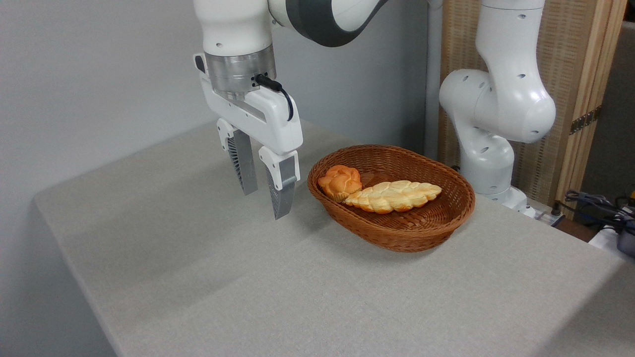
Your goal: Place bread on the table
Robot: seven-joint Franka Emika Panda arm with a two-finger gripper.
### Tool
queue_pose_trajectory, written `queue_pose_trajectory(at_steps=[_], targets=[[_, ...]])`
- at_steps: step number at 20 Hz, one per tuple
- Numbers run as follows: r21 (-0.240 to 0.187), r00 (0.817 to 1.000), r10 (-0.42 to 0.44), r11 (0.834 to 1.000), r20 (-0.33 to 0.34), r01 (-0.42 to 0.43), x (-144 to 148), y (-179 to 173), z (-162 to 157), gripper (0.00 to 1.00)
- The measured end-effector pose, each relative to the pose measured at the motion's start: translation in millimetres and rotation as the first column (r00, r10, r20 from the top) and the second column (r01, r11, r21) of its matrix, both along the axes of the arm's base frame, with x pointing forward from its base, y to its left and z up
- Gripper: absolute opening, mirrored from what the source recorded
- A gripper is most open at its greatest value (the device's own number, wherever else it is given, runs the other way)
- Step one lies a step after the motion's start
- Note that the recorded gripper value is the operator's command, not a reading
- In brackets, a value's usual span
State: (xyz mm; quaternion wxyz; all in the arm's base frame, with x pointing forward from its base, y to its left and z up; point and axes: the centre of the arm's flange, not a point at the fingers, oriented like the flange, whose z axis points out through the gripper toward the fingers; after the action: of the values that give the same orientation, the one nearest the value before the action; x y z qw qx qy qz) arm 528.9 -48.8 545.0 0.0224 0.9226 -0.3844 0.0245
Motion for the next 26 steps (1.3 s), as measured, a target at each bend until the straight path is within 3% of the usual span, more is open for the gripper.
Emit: queue_pose_trajectory(at_steps=[26], targets=[[0.001, 1.000, 0.008, 1.000, -0.015, -0.008, -1.2, 4.6, -1.5, 1.00]])
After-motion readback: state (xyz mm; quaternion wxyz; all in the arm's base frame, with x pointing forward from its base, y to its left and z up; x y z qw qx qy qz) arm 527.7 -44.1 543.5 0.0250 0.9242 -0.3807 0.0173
